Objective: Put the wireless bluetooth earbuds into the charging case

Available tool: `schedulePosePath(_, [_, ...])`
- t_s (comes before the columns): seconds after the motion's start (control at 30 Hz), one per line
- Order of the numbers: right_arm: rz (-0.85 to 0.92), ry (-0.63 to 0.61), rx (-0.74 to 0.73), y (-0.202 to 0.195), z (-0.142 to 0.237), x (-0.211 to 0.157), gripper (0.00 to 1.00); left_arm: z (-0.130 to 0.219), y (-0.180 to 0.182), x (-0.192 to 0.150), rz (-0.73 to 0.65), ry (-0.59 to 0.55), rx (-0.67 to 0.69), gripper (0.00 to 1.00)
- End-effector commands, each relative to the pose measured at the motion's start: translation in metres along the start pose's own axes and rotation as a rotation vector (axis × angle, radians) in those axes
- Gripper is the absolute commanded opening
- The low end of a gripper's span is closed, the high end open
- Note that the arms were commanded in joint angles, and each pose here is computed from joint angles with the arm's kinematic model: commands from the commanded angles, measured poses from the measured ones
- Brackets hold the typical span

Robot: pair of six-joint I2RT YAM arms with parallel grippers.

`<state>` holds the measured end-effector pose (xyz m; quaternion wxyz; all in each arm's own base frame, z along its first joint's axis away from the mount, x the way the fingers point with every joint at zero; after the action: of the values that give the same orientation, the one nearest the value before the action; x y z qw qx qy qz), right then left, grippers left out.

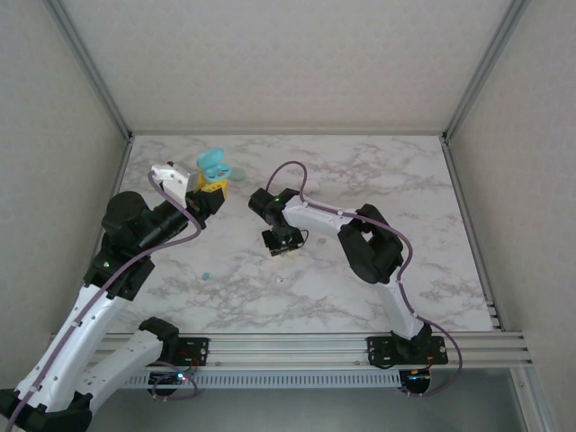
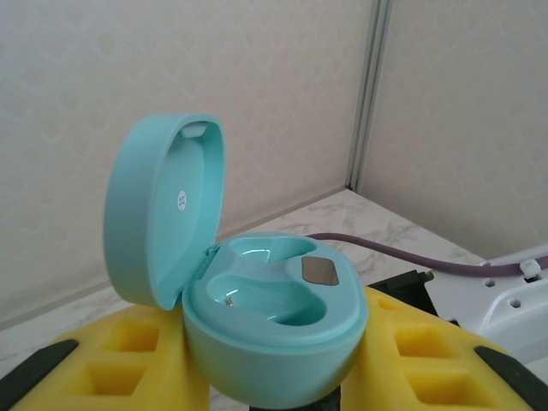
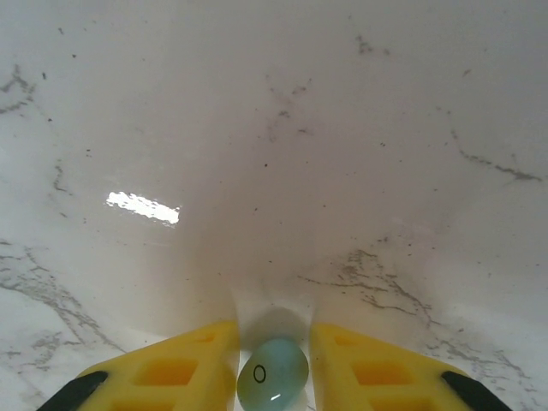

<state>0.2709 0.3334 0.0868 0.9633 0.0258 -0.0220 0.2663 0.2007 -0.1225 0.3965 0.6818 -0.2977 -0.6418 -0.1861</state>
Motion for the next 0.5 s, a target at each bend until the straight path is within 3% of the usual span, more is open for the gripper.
schedulePosePath(0.0, [0.014, 0.027, -0.044, 0.001, -0.006, -0.001, 0.29, 0.002, -0.004, 0.002, 0.004, -0.02, -0.023, 0.29])
schedulePosePath(0.27, [0.02, 0.022, -0.045, 0.002, -0.005, -0.001, 0.26, 0.002, -0.004, 0.002, 0.004, -0.02, -0.021, 0.29])
schedulePosePath(0.47, [0.01, -0.042, 0.022, 0.003, 0.019, -0.003, 0.24, 0.002, -0.003, 0.0, 0.008, -0.011, -0.015, 0.29])
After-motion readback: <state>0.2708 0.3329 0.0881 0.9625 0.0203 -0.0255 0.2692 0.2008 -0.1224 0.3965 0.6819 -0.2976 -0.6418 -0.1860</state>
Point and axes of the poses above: each hand's point on the last joint's axis, 136 mm out from that joint toward the fingers, its own z axis back along the fingers, its own y axis along the line the jaws close on, x = y × z, the point moved 7 cm from there along z, back along the fingers, and after that the axes turned 8 degrees about z, right-handed, at the moved point
